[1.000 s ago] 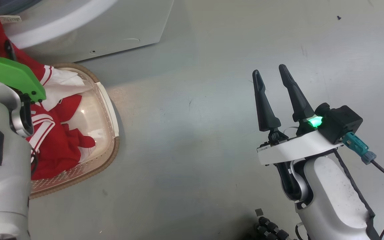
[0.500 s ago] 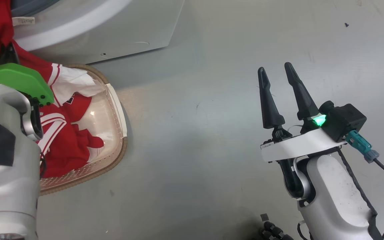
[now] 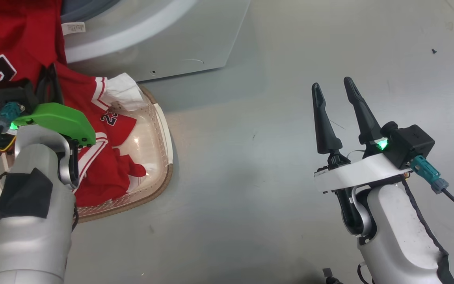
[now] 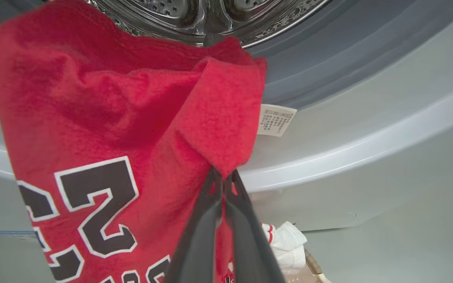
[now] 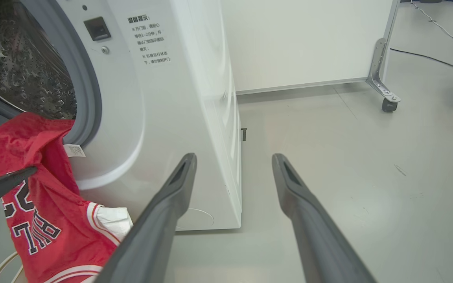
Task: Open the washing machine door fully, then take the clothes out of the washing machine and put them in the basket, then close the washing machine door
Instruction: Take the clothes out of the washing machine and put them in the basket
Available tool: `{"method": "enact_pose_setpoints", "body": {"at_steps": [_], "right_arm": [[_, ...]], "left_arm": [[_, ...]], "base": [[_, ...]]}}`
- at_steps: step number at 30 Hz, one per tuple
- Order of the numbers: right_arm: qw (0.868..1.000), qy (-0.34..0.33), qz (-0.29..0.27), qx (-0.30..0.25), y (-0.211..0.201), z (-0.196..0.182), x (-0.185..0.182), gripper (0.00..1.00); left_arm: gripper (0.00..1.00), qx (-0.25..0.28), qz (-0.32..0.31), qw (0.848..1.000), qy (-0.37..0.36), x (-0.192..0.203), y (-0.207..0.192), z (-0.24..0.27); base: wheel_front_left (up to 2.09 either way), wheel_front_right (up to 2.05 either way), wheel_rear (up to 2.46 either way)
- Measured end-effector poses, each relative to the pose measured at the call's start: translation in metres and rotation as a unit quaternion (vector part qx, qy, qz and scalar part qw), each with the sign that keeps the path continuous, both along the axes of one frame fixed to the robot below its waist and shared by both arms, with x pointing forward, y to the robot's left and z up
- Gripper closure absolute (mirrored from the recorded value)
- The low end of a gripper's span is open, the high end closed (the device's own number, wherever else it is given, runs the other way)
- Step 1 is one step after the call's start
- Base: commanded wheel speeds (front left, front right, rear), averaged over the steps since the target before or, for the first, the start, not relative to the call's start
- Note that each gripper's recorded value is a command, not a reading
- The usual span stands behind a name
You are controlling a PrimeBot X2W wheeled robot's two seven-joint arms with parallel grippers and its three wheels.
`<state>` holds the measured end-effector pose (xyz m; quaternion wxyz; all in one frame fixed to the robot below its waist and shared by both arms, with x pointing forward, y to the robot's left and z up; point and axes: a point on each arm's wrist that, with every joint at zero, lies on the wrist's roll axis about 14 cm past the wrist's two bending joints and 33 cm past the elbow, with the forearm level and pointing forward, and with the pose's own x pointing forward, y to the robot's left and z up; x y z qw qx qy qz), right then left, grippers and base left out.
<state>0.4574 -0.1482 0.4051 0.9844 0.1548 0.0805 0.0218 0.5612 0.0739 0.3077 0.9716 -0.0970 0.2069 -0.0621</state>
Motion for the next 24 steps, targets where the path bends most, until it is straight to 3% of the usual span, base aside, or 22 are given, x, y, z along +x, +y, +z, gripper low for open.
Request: {"method": "enact_pose_setpoints", "body": {"at_steps": [12, 18, 24], "right_arm": [[1.0, -0.005, 0.024, -0.008, 0.015, 0.004, -0.007, 0.0], [0.999, -0.011, 0.036, -0.006, 0.022, 0.011, -0.01, 0.0], [0.999, -0.017, 0.046, -0.006, 0.029, 0.016, -0.014, 0.0]], "left_arm": [[1.0, 0.013, 0.004, 0.994, -0.113, 0.007, 0.016, 0.078], [1.0, 0.008, 0.016, 0.976, -0.219, 0.013, 0.025, 0.154], [1.0, 0.008, 0.026, 0.965, -0.26, 0.0, 0.034, 0.185]], "base": [[0.0, 0.0, 0.0], [0.0, 0.0, 0.0], [0.0, 0.0, 0.0]]}}
